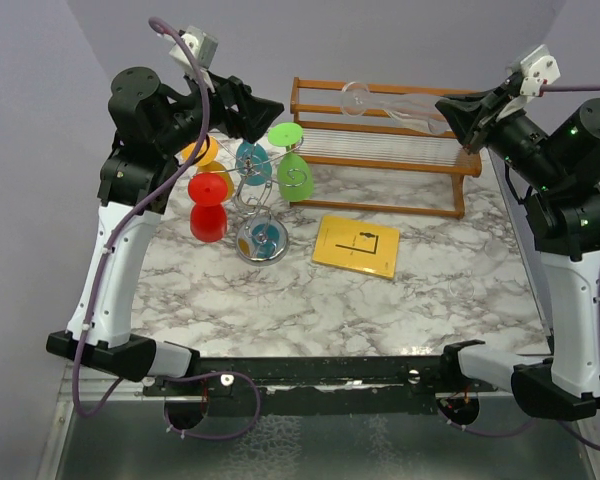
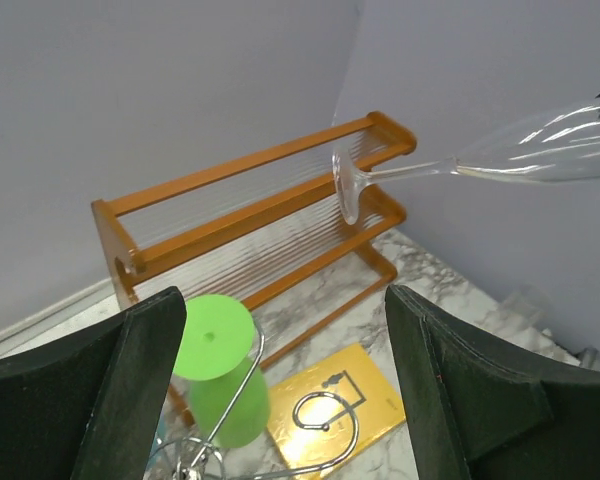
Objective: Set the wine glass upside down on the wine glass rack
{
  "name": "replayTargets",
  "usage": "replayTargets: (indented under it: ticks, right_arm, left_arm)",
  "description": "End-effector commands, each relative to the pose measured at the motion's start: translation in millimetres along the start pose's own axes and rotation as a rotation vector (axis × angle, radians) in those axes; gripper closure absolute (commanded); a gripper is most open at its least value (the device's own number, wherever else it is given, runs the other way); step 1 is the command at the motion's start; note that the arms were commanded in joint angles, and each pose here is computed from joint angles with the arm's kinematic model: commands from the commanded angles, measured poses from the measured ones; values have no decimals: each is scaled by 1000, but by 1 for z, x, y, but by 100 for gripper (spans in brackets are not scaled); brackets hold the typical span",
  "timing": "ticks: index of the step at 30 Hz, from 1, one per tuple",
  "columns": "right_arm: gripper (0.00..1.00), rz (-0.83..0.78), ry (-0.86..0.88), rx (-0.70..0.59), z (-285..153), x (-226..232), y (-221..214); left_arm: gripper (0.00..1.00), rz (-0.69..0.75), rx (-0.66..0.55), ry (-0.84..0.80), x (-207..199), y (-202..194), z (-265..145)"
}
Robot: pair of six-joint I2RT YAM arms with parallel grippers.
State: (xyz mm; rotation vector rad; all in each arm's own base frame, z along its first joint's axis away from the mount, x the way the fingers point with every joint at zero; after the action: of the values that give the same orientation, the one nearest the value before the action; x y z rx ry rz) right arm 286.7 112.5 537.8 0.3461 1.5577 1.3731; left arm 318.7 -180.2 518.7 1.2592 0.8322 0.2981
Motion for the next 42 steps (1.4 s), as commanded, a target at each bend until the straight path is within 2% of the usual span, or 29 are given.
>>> replayTargets:
  ticks: [1,8,13,20,23,35,39,42]
  right_arm:
    - [99,71,61,-127,5,4,34]
    - [99,133,144,-166,10,16,40]
    - [99,167,197,-182,13,24,41]
    - [99,177,221,-190,13,28,40]
    - [99,176,230,-191,13,29,39]
    - [99,171,248,-191,13,34,35]
    - [99,164,256,-195,12,35,35]
    - [99,146,252,-191,12,35,32]
  left_arm:
    - [18,-127,-34,-147,-24,11,10]
    - [22,-266,23,-208,-21,-13,30]
    - [25,-305,66,-228,-23,-32,42]
    - [34,-332,104,-193,-19,-51,56]
    - [41,-348,121,-196,-19,-57,60]
    - [81,-354,139,-212,-23,-63,64]
    - [98,-347,135,-206,-23,-62,64]
    - [100,-321,125,-201,-22,-59,63]
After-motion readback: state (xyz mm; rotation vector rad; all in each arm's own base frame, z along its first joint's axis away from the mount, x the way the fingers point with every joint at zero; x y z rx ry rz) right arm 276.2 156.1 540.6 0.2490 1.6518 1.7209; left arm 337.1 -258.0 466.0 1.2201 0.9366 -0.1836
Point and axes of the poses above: each gripper's point midway between its finger pads, its own z axis out along the fingers, its own x axis along the line the jaws close on, y = z × x, the point moved 2 cm from there along -z, back along the fingers, and after that the axes turned 13 degrees about -z, right-handed, at the moved point
